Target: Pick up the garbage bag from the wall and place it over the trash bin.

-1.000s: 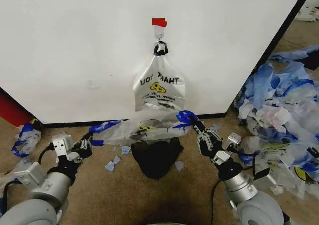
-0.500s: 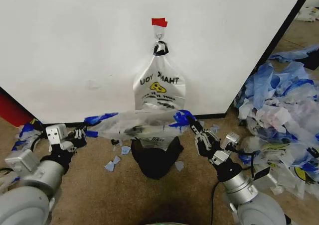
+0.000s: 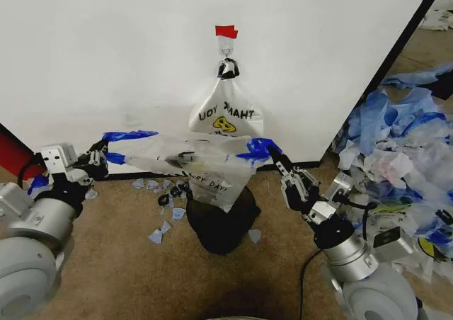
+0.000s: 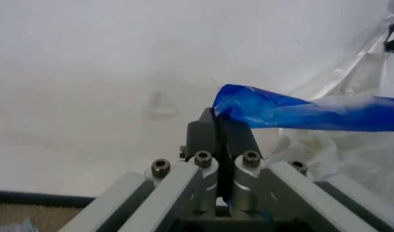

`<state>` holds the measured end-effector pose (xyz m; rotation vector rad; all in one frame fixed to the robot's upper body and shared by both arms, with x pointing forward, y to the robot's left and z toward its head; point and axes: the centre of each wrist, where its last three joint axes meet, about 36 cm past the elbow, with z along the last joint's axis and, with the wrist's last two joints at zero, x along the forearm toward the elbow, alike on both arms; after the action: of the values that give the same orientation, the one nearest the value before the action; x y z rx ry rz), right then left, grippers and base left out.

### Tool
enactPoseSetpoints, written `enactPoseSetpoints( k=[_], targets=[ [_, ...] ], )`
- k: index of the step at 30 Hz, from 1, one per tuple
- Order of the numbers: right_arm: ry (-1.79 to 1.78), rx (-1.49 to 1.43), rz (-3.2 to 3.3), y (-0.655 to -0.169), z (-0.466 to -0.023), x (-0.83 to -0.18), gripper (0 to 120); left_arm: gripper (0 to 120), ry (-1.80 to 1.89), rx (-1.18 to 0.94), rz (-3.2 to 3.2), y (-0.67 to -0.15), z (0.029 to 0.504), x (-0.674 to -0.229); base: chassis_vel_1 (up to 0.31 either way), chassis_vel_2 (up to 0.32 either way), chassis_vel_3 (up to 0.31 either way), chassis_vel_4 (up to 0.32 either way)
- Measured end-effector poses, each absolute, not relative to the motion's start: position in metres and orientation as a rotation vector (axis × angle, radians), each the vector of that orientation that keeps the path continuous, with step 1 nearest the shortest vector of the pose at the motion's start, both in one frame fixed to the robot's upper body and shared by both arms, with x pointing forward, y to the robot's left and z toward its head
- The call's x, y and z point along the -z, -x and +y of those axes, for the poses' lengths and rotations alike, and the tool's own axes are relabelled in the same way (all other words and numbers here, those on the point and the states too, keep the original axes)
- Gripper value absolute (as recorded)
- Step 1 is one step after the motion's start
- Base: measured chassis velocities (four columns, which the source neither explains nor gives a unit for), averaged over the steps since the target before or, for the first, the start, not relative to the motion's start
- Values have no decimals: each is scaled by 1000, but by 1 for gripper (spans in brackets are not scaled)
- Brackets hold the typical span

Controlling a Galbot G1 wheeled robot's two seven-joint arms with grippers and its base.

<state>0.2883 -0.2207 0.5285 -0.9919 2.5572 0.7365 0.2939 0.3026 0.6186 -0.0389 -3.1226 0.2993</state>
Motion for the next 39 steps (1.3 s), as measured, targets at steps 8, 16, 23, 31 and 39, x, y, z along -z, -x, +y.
enactPoseSetpoints(
  k=[8, 16, 23, 31, 39],
  targets=[
    [957, -723, 2611, -276, -221, -548, 0, 0, 6, -376, -3067, -294, 302, -619, 0, 0, 0, 0],
    [851, -727, 2699, -276, -224, -553, 0, 0, 42, -399, -2954, -286, 295, -595, 0, 0, 0, 0],
    [828, -687, 2718, -281, -233, -560, 0, 0, 99, -432, -2915, -289, 292, -597, 0, 0, 0, 0],
    [659, -671, 2848, -282, -240, -562, 0, 0, 91, -434, -2893, -296, 292, -610, 0, 0, 0, 0],
    [530, -659, 2938, -281, -240, -560, 0, 0, 79, -443, -2834, -291, 289, -599, 0, 0, 0, 0]
  ],
)
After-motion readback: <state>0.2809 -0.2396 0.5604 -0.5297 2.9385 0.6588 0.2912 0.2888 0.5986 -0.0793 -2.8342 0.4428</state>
